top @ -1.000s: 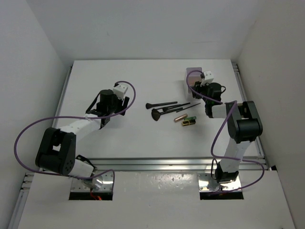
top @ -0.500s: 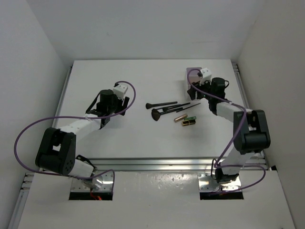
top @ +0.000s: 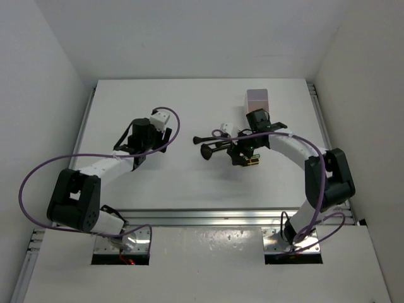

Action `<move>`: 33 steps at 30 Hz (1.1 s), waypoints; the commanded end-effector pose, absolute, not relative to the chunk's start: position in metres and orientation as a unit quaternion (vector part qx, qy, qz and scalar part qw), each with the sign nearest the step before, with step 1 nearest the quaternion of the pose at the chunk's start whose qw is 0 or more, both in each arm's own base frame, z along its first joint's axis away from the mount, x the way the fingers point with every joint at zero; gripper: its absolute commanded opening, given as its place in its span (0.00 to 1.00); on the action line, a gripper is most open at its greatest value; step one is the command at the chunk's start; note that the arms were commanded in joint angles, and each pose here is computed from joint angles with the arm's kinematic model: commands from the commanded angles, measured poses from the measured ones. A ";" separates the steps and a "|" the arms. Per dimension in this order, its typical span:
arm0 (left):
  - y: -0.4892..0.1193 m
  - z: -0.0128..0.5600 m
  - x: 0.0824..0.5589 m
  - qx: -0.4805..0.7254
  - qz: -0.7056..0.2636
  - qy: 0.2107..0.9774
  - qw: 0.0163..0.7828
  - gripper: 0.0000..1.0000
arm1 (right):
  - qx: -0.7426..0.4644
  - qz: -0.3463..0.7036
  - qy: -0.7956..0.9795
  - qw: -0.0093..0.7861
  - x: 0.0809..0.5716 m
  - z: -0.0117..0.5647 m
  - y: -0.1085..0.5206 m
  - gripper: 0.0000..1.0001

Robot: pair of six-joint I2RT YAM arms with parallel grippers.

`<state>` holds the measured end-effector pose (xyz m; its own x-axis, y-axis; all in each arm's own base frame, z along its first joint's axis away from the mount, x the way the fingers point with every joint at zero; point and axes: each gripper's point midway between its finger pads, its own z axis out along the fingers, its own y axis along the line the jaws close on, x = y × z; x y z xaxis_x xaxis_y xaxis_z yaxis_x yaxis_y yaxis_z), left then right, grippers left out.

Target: Organize the makeup

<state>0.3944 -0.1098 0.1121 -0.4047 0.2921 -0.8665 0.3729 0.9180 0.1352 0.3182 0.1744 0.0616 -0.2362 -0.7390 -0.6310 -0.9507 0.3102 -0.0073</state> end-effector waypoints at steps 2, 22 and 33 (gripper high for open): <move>-0.115 0.126 0.396 0.203 -0.046 0.821 0.532 0.71 | -0.590 0.159 0.744 0.270 0.337 0.054 0.190 0.68; -0.111 0.121 0.387 0.197 -0.044 0.823 0.531 0.72 | -0.615 0.067 0.753 0.227 0.373 0.007 0.167 0.60; -0.111 0.121 0.387 0.197 -0.044 0.823 0.531 0.72 | -0.620 0.073 0.751 0.215 0.378 -0.009 0.171 0.38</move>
